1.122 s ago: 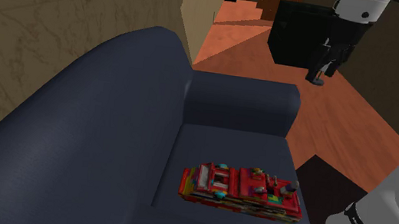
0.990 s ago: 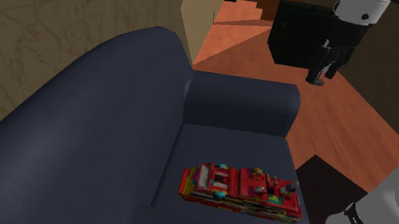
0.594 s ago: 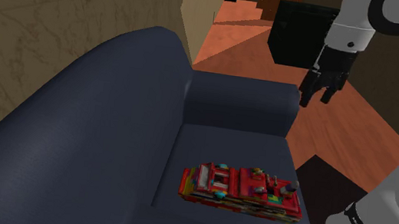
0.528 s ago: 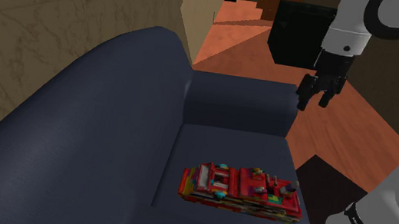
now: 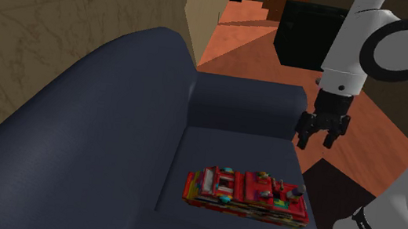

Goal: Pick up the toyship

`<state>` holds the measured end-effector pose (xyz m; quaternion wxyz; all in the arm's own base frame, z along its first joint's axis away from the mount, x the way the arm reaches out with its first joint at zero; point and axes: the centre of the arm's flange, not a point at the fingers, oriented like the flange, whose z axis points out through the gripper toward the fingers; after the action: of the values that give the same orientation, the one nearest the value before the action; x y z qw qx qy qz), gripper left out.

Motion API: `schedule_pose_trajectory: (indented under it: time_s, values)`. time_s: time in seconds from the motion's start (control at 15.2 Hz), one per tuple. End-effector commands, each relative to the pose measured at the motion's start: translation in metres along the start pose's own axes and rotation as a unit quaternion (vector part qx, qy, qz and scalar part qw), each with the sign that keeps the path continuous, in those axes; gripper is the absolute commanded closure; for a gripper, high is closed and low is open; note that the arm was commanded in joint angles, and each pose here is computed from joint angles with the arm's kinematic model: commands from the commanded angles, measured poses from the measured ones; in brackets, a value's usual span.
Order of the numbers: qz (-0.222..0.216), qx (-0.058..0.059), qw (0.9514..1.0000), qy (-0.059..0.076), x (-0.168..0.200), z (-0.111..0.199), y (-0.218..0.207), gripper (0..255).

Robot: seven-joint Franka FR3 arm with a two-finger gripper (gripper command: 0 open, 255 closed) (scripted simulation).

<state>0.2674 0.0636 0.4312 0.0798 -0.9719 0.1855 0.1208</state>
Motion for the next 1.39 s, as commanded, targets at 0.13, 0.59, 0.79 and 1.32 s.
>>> schedule_pose_trajectory:
  time_s: [0.13, 0.59, 0.79, 1.32]
  values:
    - [0.037, 0.020, 0.9984, -0.038, -0.012, 0.042, -0.014, 0]
    - [0.076, 0.041, 0.9932, -0.079, -0.027, 0.096, -0.029, 0]
    - [0.076, 0.041, 0.9932, -0.079, -0.023, 0.111, -0.027, 0]
    - [0.076, 0.041, 0.9932, -0.079, -0.019, 0.124, -0.025, 255]
